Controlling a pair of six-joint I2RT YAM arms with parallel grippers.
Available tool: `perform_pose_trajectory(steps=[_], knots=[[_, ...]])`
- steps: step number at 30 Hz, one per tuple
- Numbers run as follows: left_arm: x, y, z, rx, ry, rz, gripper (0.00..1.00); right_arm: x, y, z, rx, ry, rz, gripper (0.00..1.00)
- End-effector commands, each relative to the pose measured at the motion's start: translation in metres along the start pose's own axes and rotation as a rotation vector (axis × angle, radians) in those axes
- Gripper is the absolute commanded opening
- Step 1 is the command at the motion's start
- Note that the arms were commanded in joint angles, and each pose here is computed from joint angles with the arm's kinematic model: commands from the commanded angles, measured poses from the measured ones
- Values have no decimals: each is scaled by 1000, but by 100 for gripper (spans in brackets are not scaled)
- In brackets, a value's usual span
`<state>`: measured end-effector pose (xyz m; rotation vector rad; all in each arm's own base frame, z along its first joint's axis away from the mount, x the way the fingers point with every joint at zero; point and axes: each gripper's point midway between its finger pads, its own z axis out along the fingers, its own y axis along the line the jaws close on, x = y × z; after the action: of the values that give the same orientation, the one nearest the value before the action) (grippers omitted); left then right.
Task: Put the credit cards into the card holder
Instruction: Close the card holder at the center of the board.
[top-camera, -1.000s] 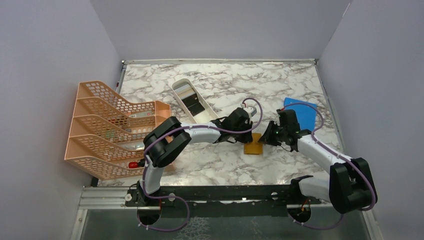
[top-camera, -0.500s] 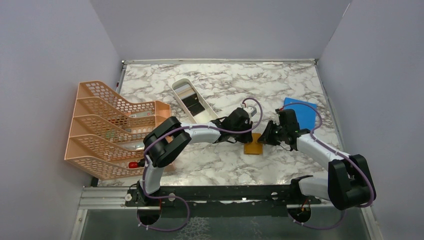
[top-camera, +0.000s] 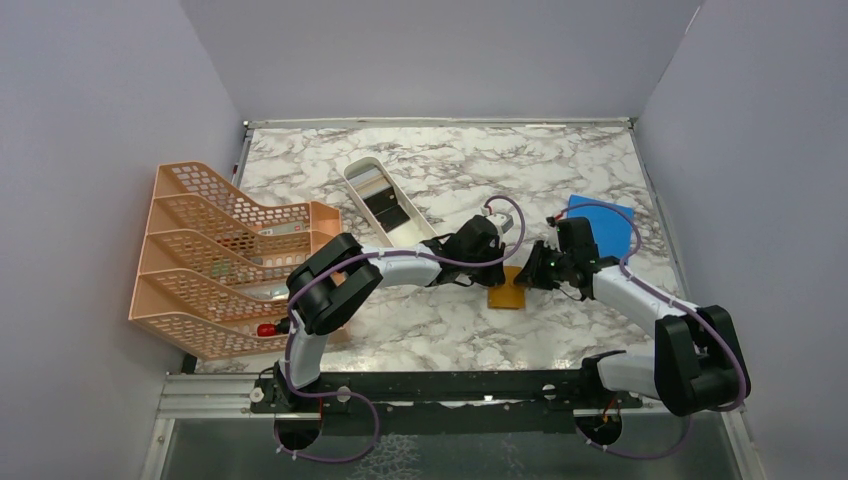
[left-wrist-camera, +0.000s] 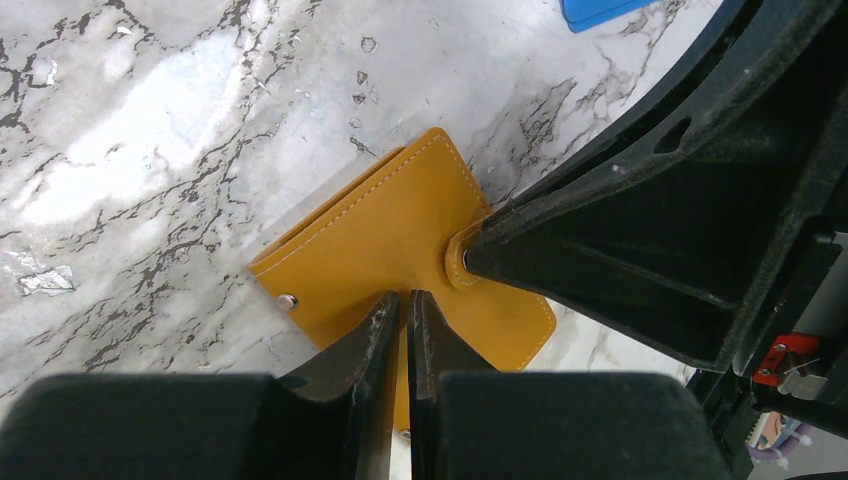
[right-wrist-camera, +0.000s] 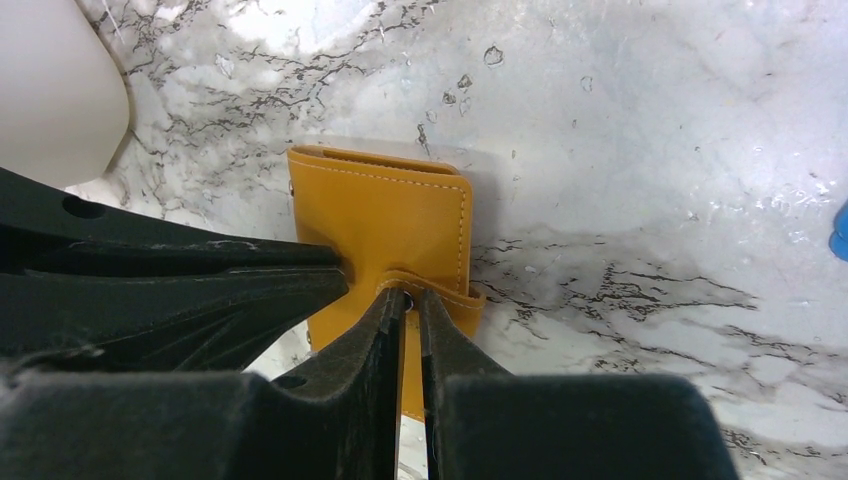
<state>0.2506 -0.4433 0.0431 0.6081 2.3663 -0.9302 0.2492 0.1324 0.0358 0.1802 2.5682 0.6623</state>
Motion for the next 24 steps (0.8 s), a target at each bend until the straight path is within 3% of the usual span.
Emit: perform_pose_trajectory(steps=[1, 11, 18, 24], knots=[[24, 19, 1, -66, 58, 6, 13, 14, 6, -4, -36, 78, -22, 15], [24, 20, 2, -70, 59, 3, 12, 5, 10, -14, -18, 57, -24, 15], [26, 20, 3, -67, 60, -3, 12, -27, 8, -26, 44, -99, -24, 21], [24, 18, 3, -59, 55, -5, 12, -29, 9, -16, 39, -64, -17, 22]])
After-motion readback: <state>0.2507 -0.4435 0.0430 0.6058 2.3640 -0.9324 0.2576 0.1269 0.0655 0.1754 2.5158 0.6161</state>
